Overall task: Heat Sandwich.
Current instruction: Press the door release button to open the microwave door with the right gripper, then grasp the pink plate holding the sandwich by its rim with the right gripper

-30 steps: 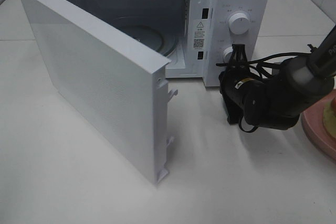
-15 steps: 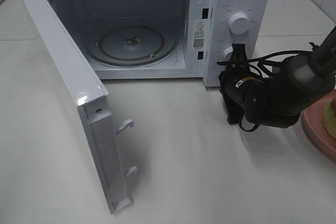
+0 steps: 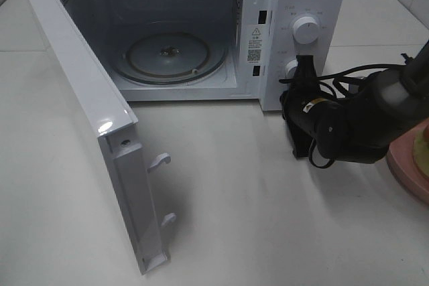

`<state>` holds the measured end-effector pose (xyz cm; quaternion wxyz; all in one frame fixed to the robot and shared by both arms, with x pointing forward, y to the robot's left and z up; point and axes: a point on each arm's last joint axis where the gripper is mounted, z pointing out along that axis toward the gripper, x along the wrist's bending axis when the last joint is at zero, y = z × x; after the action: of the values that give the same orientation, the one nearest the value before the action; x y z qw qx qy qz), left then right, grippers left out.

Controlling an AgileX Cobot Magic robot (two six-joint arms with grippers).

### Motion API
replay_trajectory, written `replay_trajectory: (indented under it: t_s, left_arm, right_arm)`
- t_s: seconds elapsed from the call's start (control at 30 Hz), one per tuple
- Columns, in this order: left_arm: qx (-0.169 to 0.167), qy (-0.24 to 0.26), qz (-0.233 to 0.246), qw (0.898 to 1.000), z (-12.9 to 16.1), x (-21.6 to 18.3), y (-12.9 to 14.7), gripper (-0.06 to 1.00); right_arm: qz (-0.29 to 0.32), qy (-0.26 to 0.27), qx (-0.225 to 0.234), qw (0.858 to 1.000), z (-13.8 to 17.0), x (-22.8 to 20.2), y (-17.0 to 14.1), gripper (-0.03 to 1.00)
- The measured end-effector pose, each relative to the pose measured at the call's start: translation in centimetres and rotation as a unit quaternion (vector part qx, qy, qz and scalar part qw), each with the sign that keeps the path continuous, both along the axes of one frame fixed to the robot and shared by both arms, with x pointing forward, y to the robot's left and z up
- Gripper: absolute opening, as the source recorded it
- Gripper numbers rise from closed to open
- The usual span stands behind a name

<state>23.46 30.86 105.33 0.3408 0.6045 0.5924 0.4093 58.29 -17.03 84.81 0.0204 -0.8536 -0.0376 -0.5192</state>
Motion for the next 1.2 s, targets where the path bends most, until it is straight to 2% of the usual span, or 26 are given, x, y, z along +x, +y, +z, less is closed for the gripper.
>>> replay_trajectory:
  t_s: [0.3, 0.6, 0.73, 0.87, 0.9, 0.93, 1.0, 1.03, 1.07, 1.17, 1.2]
  left_arm:
    - [0.000, 0.000, 0.000, 1.000, 0.0, 0.0, 0.0, 0.99]
    - [0.000, 0.000, 0.000, 1.000, 0.0, 0.0, 0.0, 0.99]
    - [0.000, 0.000, 0.000, 1.000, 0.0, 0.0, 0.0, 0.99]
    - [0.000, 0.000, 0.000, 1.000, 0.0, 0.0, 0.0, 0.99]
    - [0.000, 0.000, 0.000, 1.000, 0.0, 0.0, 0.0, 0.99]
    - [0.000, 0.000, 0.000, 1.000, 0.0, 0.0, 0.0, 0.99]
    - [0.000, 0.000, 0.000, 1.000, 0.0, 0.0, 0.0, 0.99]
    - [0.000, 0.000, 0.000, 1.000, 0.0, 0.0, 0.0, 0.99]
    - [0.000, 0.000, 0.000, 1.000, 0.0, 0.0, 0.0, 0.99]
    - [0.000, 0.000, 0.000, 1.000, 0.0, 0.0, 0.0, 0.99]
    - [0.000, 0.000, 0.000, 1.000, 0.0, 0.0, 0.0, 0.99]
  right_arm:
    - [0.029, 0.002, -0.020, 0.999, 1.7, -2.1, -0.8, 0.02]
    - [0.081, 0.046, -0.057, 0.994, 2.7, -4.8, -1.4, 0.02]
    - [0.116, 0.071, -0.087, 0.987, 3.9, -6.0, -1.6, 0.02]
    - [0.186, 0.111, -0.146, 0.965, 5.2, -7.2, -1.5, 0.03]
    - [0.186, 0.111, -0.146, 0.965, 5.2, -7.2, -1.5, 0.03]
    - [0.216, 0.125, -0.169, 0.953, 5.6, -7.7, -1.5, 0.04]
    - [0.241, 0.130, -0.191, 0.943, 6.0, -8.1, -1.5, 0.04]
    - [0.268, 0.135, -0.214, 0.930, 6.3, -8.4, -1.5, 0.05]
    - [0.268, 0.135, -0.214, 0.930, 6.3, -8.4, -1.5, 0.05]
    - [0.305, 0.143, -0.241, 0.910, 6.8, -9.0, -1.5, 0.06]
    - [0.330, 0.144, -0.259, 0.896, 7.2, -9.4, -1.6, 0.06]
